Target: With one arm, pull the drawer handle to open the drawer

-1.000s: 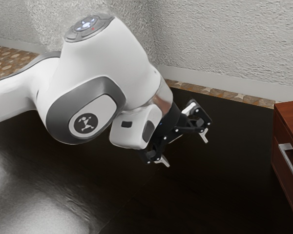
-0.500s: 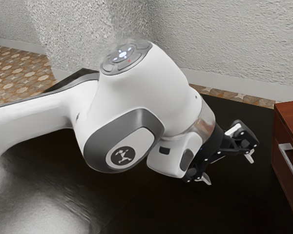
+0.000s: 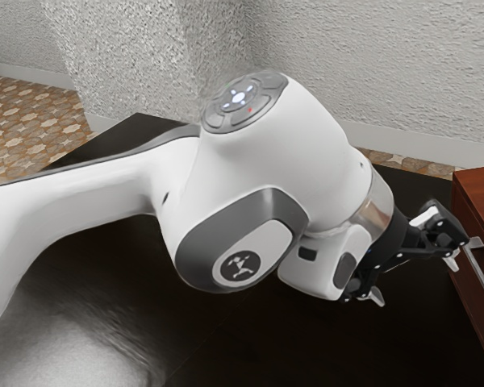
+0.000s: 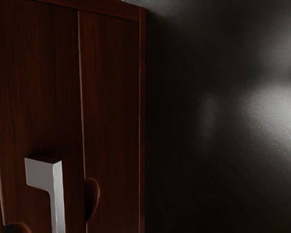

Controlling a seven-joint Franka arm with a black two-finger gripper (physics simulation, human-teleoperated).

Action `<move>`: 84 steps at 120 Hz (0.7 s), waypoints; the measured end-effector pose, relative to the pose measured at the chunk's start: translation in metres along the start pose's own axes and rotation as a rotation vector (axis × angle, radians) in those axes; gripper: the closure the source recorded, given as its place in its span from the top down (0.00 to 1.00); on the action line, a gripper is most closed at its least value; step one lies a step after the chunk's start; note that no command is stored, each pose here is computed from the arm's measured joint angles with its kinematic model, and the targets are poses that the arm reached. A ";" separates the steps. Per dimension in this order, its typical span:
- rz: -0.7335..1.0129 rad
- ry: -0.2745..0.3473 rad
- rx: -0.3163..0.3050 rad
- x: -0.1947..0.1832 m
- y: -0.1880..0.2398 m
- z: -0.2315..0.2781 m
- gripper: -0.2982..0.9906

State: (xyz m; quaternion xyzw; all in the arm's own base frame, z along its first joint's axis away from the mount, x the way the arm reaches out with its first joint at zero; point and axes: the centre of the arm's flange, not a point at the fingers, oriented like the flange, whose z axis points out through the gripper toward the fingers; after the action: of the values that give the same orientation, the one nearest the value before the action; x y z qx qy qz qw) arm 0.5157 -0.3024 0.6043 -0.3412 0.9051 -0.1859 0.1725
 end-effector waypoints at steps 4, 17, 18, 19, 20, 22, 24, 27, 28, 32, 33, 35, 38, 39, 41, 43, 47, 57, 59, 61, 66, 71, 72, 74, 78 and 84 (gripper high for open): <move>0.006 -0.004 -0.003 0.000 -0.001 0.003 0.77; 0.023 -0.014 -0.008 0.000 -0.004 0.010 0.77; 0.024 -0.015 -0.008 0.000 -0.004 0.010 0.77; 0.025 -0.015 -0.009 0.000 -0.004 0.011 0.77; 0.026 -0.015 -0.009 0.000 -0.004 0.011 0.77; 0.027 -0.015 -0.011 0.000 -0.004 0.013 0.77; 0.029 -0.015 -0.012 0.001 -0.005 0.014 0.77; 0.031 -0.015 -0.013 0.001 -0.005 0.017 0.77; 0.031 -0.015 -0.013 0.001 -0.006 0.017 0.77; 0.033 -0.014 -0.012 0.001 -0.008 0.019 0.77; 0.034 -0.014 -0.012 0.001 -0.008 0.019 0.77; 0.035 -0.014 -0.012 0.001 -0.009 0.020 0.77; 0.037 -0.013 -0.011 0.002 -0.010 0.021 0.77; 0.037 -0.013 -0.011 0.002 -0.010 0.021 0.77; 0.039 -0.013 -0.009 0.002 -0.011 0.021 0.77; 0.040 -0.013 -0.008 0.003 -0.012 0.021 0.77; 0.043 -0.012 -0.006 0.004 -0.013 0.021 0.77; 0.050 -0.010 -0.004 0.008 -0.015 0.021 0.77; 0.051 -0.010 -0.003 0.009 -0.016 0.021 0.77; 0.052 -0.010 -0.003 0.009 -0.016 0.021 0.77; 0.054 -0.010 -0.002 0.010 -0.016 0.021 0.77; 0.055 -0.010 -0.002 0.011 -0.016 0.021 0.77; 0.055 -0.010 -0.002 0.011 -0.016 0.021 0.77; 0.055 -0.010 -0.002 0.010 -0.016 0.021 0.77; 0.054 -0.011 -0.002 0.010 -0.016 0.021 0.77; 0.052 -0.012 -0.003 0.008 -0.016 0.021 0.77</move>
State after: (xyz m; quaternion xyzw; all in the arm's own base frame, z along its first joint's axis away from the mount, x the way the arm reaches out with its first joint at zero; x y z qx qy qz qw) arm 0.5283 -0.3233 0.5912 -0.3190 0.9128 -0.1780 0.1824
